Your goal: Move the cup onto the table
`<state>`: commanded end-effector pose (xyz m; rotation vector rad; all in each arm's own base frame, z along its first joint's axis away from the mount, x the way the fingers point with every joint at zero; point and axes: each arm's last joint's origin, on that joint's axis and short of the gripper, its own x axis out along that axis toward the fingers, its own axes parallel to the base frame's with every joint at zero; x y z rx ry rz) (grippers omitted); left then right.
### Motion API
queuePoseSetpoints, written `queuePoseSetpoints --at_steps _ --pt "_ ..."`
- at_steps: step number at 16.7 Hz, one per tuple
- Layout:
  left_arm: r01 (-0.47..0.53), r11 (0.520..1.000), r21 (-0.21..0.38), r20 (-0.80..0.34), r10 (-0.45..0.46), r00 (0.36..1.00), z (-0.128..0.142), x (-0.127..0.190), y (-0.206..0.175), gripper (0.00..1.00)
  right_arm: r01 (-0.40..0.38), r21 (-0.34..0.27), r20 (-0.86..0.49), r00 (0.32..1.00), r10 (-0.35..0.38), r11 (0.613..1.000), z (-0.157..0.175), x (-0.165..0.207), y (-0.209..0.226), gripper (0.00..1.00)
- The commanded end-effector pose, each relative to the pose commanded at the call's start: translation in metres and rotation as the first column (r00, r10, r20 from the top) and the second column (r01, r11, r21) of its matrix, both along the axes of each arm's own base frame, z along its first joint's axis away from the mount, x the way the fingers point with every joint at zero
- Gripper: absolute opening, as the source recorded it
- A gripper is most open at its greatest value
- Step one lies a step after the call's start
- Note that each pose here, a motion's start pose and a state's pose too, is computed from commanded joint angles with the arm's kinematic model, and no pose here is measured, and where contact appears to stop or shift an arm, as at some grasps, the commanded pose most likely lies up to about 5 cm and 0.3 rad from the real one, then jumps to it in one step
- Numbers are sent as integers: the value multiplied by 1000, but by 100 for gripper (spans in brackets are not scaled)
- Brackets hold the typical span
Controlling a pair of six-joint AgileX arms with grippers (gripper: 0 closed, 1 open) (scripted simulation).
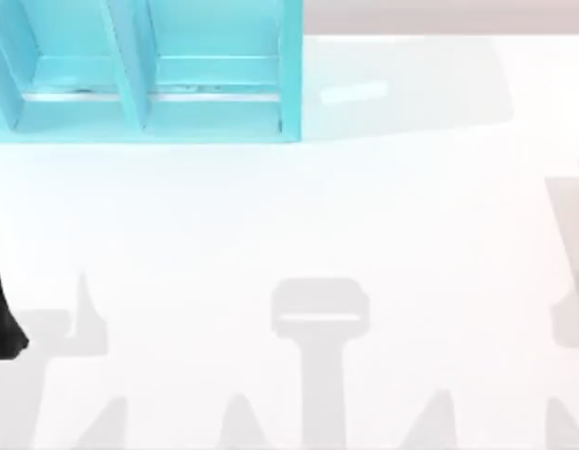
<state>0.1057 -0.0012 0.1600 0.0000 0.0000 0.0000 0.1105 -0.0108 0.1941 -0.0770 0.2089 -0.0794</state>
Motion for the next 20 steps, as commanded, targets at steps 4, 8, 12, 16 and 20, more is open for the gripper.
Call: queuePoseSetpoints --at_steps 4,8,12,16,20 --pt "0 1000 0 0 0 1000 0 0 0 100 59 -65 -300 951 -76 996 40 23 -16 100" --pt "0 1000 0 0 0 1000 0 0 0 100 73 -88 -613 782 -111 993 70 70 -46 100" --pt "0 1000 0 0 0 1000 0 0 0 100 67 -46 -837 542 -75 997 76 123 -89 100" --pt "0 1000 0 0 0 1000 0 0 0 100 69 31 -945 326 7 997 64 158 -134 100" --pt "0 1000 0 0 0 1000 0 0 0 100 77 84 -974 218 65 993 56 171 -161 100"
